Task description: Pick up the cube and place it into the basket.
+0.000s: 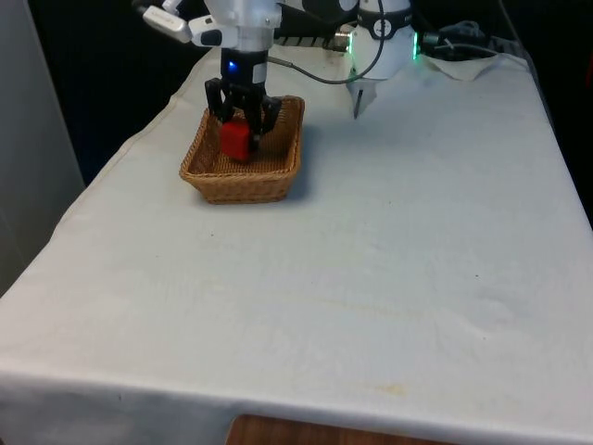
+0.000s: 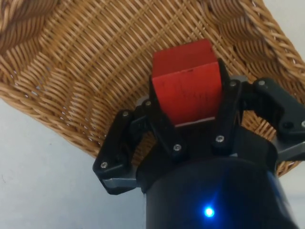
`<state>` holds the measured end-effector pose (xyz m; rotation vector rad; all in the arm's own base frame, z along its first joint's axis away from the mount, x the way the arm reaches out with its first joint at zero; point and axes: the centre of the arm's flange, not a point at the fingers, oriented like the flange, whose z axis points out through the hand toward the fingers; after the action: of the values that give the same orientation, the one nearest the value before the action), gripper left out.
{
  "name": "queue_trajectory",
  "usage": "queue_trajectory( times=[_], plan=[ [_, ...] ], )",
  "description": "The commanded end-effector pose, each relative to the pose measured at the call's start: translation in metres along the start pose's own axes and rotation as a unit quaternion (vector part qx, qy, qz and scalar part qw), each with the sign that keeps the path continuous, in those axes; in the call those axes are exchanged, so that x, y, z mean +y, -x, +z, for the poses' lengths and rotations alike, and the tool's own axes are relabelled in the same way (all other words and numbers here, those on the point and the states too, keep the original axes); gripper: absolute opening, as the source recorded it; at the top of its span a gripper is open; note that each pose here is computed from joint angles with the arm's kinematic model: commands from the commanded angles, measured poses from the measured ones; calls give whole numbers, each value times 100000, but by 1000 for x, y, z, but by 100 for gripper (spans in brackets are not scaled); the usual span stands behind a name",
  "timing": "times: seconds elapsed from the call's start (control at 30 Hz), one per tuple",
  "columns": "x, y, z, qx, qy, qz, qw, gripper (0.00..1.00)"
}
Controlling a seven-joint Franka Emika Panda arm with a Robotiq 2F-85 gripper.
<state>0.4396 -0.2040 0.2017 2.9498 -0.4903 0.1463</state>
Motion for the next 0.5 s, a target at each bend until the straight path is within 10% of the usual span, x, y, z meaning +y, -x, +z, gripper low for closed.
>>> queue_trajectory(
  times=[0.0, 0.47],
  plan=[
    [-3, 0, -5, 777, -1340, -61, 99988, 2],
    [-6, 2, 4, 199, -1004, 235, 99994, 2]
  ],
)
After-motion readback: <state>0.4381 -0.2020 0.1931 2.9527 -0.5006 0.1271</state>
